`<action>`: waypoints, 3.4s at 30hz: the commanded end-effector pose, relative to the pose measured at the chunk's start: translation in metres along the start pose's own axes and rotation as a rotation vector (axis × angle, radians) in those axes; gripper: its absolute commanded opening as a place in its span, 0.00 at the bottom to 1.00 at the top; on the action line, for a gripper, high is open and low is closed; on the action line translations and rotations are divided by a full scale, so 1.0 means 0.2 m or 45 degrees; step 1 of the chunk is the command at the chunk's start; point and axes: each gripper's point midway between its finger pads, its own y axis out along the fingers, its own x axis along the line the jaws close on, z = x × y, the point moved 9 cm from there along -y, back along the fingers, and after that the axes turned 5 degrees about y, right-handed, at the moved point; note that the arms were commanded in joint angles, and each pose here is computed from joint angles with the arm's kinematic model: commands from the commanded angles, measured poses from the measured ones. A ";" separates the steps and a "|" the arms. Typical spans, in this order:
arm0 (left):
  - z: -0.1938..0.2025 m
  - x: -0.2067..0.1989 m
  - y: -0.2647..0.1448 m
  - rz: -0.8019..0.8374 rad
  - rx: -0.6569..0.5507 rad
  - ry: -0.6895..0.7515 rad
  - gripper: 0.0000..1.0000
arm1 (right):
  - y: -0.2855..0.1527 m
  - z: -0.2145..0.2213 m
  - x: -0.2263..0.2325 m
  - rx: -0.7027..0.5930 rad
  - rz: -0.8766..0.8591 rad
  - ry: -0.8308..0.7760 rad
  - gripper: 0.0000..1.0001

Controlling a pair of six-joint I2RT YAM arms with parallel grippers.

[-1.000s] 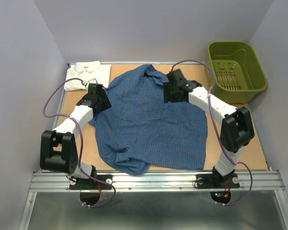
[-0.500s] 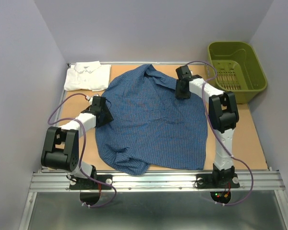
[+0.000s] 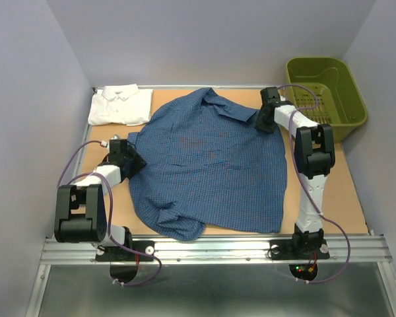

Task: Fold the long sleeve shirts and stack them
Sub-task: Flatten the shirt out

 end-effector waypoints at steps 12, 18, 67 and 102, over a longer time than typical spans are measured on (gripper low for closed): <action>-0.03 0.08 -0.20 -0.080 -0.023 0.070 0.66 | -0.30 -0.18 0.11 -0.146 -0.255 -0.076 0.57; -0.12 0.03 -0.29 -0.001 -0.128 0.182 0.74 | -0.43 -0.07 0.30 -0.124 -0.473 -0.238 0.68; -0.01 -0.01 -0.33 0.093 -0.112 0.278 0.77 | -0.62 -0.01 0.06 -0.336 -0.407 -0.052 0.67; -0.14 -0.14 0.09 -0.034 0.042 0.122 0.71 | -0.16 0.40 -0.28 0.053 0.097 -0.067 0.67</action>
